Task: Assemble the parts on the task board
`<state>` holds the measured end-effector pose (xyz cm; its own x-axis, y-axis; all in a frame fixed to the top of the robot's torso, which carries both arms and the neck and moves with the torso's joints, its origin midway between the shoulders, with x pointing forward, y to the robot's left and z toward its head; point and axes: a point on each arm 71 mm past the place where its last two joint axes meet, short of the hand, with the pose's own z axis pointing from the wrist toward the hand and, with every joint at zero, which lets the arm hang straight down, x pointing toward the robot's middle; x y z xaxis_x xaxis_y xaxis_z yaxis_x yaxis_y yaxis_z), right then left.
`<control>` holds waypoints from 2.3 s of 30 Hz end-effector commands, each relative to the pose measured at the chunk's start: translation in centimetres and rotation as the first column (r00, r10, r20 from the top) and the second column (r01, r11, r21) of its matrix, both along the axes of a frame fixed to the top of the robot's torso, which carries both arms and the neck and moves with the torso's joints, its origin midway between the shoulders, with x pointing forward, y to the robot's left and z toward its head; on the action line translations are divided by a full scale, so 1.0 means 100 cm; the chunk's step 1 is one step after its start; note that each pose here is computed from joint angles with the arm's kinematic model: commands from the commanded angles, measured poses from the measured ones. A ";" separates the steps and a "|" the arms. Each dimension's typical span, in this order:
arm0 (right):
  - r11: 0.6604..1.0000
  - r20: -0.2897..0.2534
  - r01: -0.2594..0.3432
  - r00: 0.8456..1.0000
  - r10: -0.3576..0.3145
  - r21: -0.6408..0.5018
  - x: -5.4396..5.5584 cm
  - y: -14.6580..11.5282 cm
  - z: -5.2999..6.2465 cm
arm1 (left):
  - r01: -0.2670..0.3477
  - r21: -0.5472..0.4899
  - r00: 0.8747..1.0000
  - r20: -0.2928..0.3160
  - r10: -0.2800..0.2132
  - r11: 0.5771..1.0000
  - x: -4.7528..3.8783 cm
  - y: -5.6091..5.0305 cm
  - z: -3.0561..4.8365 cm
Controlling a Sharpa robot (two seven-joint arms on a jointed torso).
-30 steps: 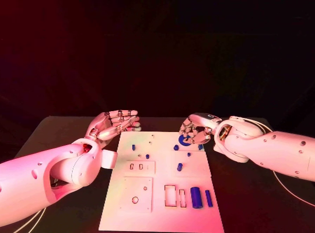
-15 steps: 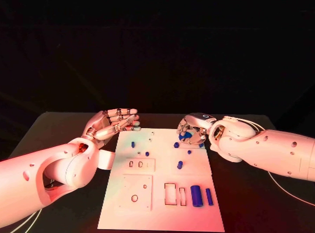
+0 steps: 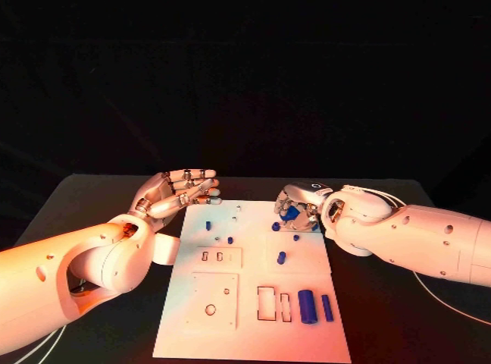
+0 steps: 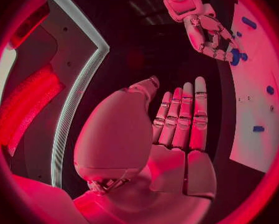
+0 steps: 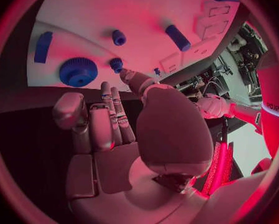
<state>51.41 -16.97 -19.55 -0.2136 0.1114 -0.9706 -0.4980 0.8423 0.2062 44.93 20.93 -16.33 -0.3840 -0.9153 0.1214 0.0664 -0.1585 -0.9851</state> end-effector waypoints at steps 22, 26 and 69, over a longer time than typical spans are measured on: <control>0.997 -0.048 -0.003 0.999 -0.001 -0.076 0.000 0.011 -0.014 | 0.030 -0.013 1.000 -0.003 -0.030 0.999 -0.0003 -0.003 0.0023; 0.997 -0.053 -0.003 0.999 -0.001 -0.081 0.000 0.011 -0.016 | 0.029 -0.012 1.000 -0.003 -0.030 0.999 -0.0003 -0.003 0.0025; 0.999 0.043 0.010 0.999 -0.008 -0.033 0.003 0.028 -0.011 | 0.054 -0.014 0.998 -0.014 -0.054 0.998 0.0002 -0.004 0.0035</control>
<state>51.79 -14.38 -21.06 -0.2244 0.0571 -0.9728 -0.4886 0.8571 0.1630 45.01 20.75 -16.15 -0.4100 -0.9027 0.1303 0.0436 -0.1620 -0.9858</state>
